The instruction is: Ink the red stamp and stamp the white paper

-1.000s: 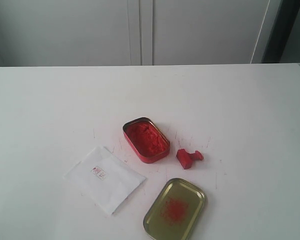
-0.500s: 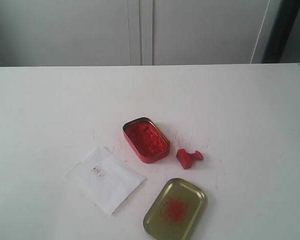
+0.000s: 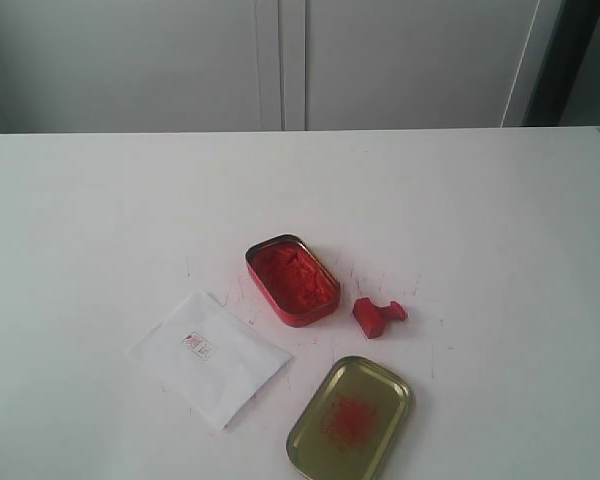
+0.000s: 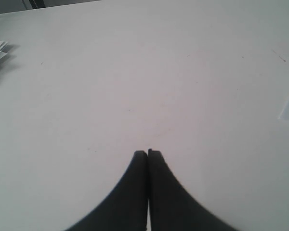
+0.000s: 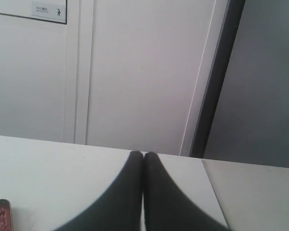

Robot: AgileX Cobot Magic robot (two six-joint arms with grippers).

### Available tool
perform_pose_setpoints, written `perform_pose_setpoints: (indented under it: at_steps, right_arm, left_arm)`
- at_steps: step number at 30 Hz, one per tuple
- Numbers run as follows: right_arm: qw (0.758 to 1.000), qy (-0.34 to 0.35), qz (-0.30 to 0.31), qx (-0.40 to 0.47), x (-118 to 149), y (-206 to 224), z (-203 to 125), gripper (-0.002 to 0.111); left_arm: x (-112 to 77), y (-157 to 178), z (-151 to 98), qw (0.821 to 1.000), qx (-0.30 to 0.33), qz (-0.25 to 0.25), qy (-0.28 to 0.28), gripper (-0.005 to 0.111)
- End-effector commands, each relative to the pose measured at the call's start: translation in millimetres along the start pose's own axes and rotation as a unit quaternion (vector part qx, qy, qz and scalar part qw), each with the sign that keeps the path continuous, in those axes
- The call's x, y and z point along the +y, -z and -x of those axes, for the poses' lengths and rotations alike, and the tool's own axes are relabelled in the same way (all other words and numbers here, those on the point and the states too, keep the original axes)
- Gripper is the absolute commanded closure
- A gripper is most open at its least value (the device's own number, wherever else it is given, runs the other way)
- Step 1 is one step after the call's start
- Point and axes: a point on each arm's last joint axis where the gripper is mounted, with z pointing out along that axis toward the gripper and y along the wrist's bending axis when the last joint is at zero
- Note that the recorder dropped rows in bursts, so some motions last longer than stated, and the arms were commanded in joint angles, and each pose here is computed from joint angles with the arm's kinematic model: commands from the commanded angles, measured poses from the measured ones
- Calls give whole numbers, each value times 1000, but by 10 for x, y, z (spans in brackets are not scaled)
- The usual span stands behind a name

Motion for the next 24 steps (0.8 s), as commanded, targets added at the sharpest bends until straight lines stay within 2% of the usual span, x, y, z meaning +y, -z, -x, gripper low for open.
perform_pose_setpoints:
  at_steps: [1, 10, 24]
  right_arm:
    - [999, 1, -6, -35, 13, 164, -11, 108]
    - [996, 4, -11, -91, 34, 470, -53, 108]
    - [999, -1, 4, -44, 37, 254, -293, 108]
  left_arm:
    - [-4, -3, -10, 1000, 2, -2, 3, 107]
    - [-4, -3, -10, 1000, 2, -2, 3, 107]
    - [-4, -3, -10, 1000, 2, -2, 3, 107]
